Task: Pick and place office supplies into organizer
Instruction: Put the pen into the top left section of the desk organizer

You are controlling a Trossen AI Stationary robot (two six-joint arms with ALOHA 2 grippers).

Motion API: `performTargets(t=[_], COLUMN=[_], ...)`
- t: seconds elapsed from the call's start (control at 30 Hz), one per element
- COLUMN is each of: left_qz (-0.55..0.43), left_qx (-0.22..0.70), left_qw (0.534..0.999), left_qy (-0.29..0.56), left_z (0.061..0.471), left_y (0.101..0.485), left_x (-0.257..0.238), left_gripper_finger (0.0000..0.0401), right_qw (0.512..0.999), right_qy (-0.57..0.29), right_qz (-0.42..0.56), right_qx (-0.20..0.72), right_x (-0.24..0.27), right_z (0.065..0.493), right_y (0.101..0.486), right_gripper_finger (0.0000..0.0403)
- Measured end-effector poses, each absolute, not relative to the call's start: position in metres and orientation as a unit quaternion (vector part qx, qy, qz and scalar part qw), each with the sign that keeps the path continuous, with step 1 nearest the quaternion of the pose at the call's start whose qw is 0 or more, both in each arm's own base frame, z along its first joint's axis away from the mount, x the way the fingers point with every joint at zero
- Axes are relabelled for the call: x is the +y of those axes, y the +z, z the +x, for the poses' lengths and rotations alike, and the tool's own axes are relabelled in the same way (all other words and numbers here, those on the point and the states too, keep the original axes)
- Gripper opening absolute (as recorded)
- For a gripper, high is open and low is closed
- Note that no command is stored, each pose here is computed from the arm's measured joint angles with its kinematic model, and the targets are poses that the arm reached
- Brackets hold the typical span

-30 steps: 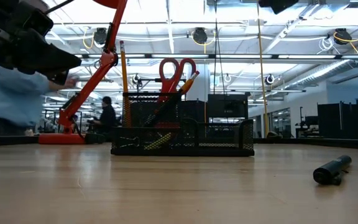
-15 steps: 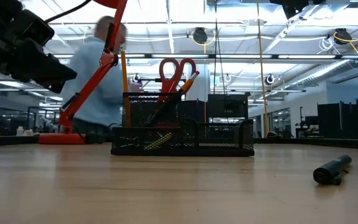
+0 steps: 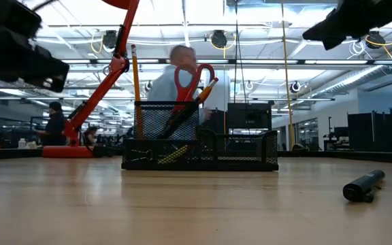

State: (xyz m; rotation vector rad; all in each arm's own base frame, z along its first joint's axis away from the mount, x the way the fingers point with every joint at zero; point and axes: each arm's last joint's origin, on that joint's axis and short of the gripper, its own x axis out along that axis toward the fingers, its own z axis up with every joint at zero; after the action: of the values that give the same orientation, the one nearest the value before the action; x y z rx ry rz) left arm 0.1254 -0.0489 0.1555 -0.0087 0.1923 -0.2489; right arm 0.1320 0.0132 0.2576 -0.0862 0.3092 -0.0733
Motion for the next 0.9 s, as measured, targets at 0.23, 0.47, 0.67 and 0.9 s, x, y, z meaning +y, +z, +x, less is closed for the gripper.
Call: performTargets(t=[0.23, 0.47, 0.67, 0.9], left_qz=[0.018, 0.075, 0.064, 0.034], left_qx=[0.092, 0.134, 0.163, 0.233], left_qw=[0.988, 0.981, 0.977, 0.964], left_qy=[-0.122, -0.116, -0.12, -0.122], left_z=[0.124, 0.162, 0.214, 0.256], left_y=[0.162, 0.177, 0.189, 0.207], left_x=[-0.073, -0.105, -0.14, -0.199], left_gripper_finger=[0.0046, 0.0046, 0.0046, 0.0046], right_qw=[0.996, 0.997, 0.997, 0.998], right_qy=[-0.015, -0.002, -0.005, -0.006], right_qz=[-0.039, -0.029, -0.002, 0.004], right_qx=[0.082, 0.072, 0.083, 0.06], right_x=[0.009, 0.002, -0.002, -0.002], right_z=[0.118, 0.117, 0.12, 0.121], right_y=[0.253, 0.236, 0.229, 0.234], right_gripper_finger=[0.0, 0.0, 0.0, 0.0])
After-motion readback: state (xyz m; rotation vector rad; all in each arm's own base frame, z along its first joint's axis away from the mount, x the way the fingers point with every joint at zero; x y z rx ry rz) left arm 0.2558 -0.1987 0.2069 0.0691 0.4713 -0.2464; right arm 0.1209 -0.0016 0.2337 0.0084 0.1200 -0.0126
